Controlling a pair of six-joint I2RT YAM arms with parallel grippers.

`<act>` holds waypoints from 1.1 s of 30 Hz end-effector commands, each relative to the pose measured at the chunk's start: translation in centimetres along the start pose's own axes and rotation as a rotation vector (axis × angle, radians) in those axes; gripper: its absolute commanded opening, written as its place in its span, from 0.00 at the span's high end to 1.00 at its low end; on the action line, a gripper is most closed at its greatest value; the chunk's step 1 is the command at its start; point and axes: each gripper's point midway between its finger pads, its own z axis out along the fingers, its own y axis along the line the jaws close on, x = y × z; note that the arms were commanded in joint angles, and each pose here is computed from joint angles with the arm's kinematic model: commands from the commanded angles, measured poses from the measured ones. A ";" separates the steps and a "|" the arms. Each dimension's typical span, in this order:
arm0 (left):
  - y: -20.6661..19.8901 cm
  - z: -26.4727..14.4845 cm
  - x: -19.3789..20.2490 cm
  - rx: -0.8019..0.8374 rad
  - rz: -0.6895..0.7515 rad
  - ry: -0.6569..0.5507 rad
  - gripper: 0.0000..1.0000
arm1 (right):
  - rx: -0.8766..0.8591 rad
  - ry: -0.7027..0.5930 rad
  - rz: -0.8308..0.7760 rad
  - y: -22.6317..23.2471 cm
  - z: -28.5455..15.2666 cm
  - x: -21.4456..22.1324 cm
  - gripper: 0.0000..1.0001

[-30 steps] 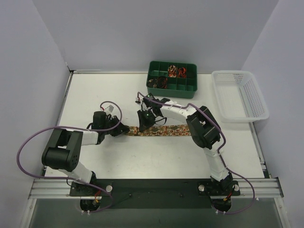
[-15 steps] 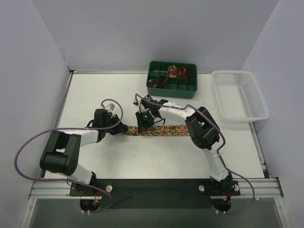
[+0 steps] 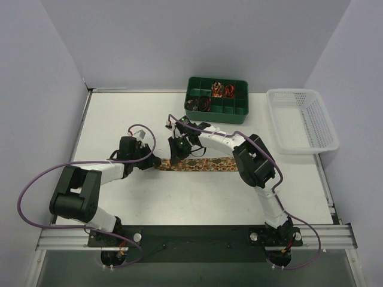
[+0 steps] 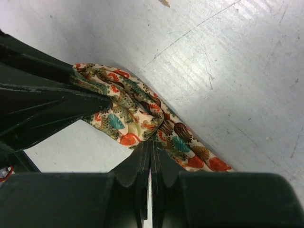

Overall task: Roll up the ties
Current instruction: Roll the tie at the center of the board.

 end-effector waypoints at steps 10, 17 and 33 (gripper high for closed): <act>-1.4 -0.5 -2.0 -0.009 0.065 -0.046 1.00 | 0.015 0.058 0.019 -0.4 1.9 1.3 0.98; -2.0 -1.0 -2.5 -0.119 0.154 -0.011 1.00 | 0.009 0.073 0.023 -0.1 2.7 1.5 0.98; -7.8 -1.1 -2.8 -0.163 0.309 -0.008 1.00 | 0.015 0.103 0.028 -0.5 3.7 2.1 0.98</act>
